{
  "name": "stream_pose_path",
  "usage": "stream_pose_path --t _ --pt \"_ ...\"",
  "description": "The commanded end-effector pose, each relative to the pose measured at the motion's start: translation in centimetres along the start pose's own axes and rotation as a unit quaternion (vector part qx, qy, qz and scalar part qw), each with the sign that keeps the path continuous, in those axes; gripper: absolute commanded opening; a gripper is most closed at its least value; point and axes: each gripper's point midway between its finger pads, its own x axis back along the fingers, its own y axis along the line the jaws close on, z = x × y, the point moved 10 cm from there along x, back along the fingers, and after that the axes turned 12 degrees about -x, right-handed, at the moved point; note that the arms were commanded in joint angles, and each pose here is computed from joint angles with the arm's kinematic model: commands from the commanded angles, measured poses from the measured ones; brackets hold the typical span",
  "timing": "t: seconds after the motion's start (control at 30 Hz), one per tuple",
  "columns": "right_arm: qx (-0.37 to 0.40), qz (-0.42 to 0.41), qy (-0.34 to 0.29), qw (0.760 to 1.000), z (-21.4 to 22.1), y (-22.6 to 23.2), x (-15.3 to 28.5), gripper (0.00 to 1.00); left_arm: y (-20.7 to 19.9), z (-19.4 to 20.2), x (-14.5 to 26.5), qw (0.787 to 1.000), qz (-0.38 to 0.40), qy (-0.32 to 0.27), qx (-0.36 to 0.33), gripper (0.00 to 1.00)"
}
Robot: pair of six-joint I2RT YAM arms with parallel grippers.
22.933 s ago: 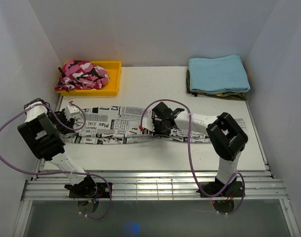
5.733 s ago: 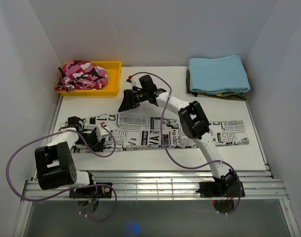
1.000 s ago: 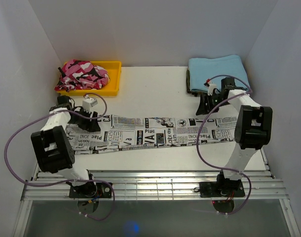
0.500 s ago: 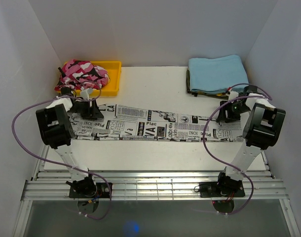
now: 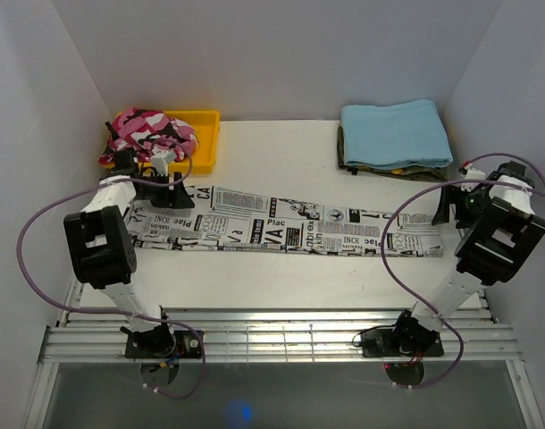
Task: Fold and stack the trousers
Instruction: Fold the trousers
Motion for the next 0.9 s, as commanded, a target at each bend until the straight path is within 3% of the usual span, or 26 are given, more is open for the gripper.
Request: stream_pose_path --t 0.0,0.2,0.27,0.47,0.53,0.57,0.63,0.87 --pt "-0.014 0.000 0.048 0.999 2.0 -2.5 -0.9 0.84 -1.5 -1.6 2.4 0.998 -0.015 -0.041 -0.049 0.79" --pt "-0.026 -0.050 0.084 0.995 4.2 -2.9 -3.5 0.72 -2.2 -2.3 3.8 0.995 -0.037 -0.052 -0.072 0.80" --pt "-0.035 -0.080 0.090 0.992 4.7 -2.6 -4.1 0.64 -2.3 -2.5 4.1 0.995 -0.043 -0.053 -0.078 0.80" --pt "-0.053 -0.108 0.125 0.985 7.2 -1.0 -6.2 0.62 -2.4 -3.0 4.6 0.993 -0.054 -0.059 -0.084 0.81" --pt "-0.059 -0.117 0.128 0.983 7.4 -0.7 -6.6 0.51 -2.3 -3.1 4.5 0.994 -0.054 -0.059 -0.079 0.81" --pt "-0.062 -0.119 0.125 0.983 7.2 -0.7 -6.5 0.30 -2.2 -3.1 4.5 0.994 -0.059 -0.057 -0.077 0.80" --pt "-0.053 -0.113 0.106 0.987 5.6 -0.6 -5.0 0.10 -2.1 -3.1 4.6 0.994 -0.067 -0.055 -0.071 0.80" --pt "-0.023 -0.053 0.028 0.998 1.0 -3.0 3.5 0.08 -1.2 -1.6 5.2 0.994 -0.092 -0.046 -0.043 0.79"
